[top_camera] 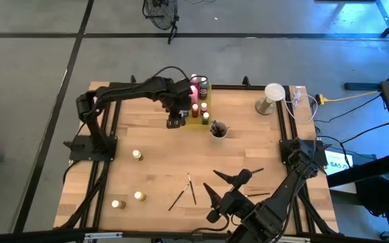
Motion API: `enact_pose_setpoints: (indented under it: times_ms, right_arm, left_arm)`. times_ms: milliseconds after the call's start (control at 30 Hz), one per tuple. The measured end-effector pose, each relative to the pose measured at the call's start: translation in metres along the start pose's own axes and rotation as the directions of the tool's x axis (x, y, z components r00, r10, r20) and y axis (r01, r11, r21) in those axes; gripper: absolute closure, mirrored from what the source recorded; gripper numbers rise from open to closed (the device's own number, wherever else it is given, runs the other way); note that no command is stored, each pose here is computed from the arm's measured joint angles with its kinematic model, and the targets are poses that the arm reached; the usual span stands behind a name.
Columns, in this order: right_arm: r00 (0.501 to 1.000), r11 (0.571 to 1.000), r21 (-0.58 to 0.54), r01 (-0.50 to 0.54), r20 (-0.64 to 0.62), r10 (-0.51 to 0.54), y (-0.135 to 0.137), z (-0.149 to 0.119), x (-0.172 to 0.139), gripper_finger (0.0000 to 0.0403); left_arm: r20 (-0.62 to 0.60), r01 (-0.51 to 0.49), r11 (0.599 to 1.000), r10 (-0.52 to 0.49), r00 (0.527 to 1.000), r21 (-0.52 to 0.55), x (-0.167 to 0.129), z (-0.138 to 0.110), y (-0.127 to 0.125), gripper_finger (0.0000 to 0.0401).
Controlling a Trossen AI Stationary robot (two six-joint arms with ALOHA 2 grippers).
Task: Pick & Place Paint Supplies
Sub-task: Put the small dark blue paint bottle into the yellow bin
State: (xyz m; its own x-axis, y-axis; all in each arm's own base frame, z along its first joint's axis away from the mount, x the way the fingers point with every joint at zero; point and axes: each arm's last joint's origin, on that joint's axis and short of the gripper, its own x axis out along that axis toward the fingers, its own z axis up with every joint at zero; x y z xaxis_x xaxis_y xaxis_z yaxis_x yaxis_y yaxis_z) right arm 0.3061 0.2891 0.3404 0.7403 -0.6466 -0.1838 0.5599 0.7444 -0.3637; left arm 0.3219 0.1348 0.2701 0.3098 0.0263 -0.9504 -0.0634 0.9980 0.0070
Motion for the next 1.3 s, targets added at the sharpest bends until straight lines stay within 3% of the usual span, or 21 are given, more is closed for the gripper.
enact_pose_setpoints:
  times_ms: [233, 367, 633, 900, 1300]
  right_arm:
    - [1.0, 1.0, -0.028, -0.001, 0.0, 0.001, 0.0, 0.0, 0.0, 0.0153]
    - [1.0, 0.999, -0.033, -0.005, -0.007, 0.004, 0.0, 0.0, 0.0, 0.0153]
    - [1.0, 0.999, -0.033, -0.017, -0.024, 0.016, 0.001, -0.001, -0.001, 0.0153]
    - [0.998, 0.999, -0.025, -0.034, -0.051, 0.033, 0.001, -0.002, -0.001, 0.0153]
    - [0.998, 0.999, -0.006, -0.035, -0.054, 0.035, 0.001, -0.002, -0.001, 0.0153]
  left_arm:
    - [-0.051, -0.038, 0.997, 0.035, 0.998, -0.066, 0.015, 0.001, 0.003, 0.025]
    - [-0.075, -0.121, 0.991, 0.116, 0.99, -0.063, 0.018, 0.003, 0.001, 0.025]
    - [-0.058, -0.157, 0.983, 0.152, 0.987, -0.094, 0.026, 0.005, -0.007, 0.0251]
    - [-0.086, -0.151, 0.984, 0.142, 0.986, -0.097, 0.055, -0.012, -0.009, 0.0249]
    - [-0.035, -0.116, 0.988, 0.113, 0.993, -0.106, 0.069, -0.018, -0.011, 0.0248]
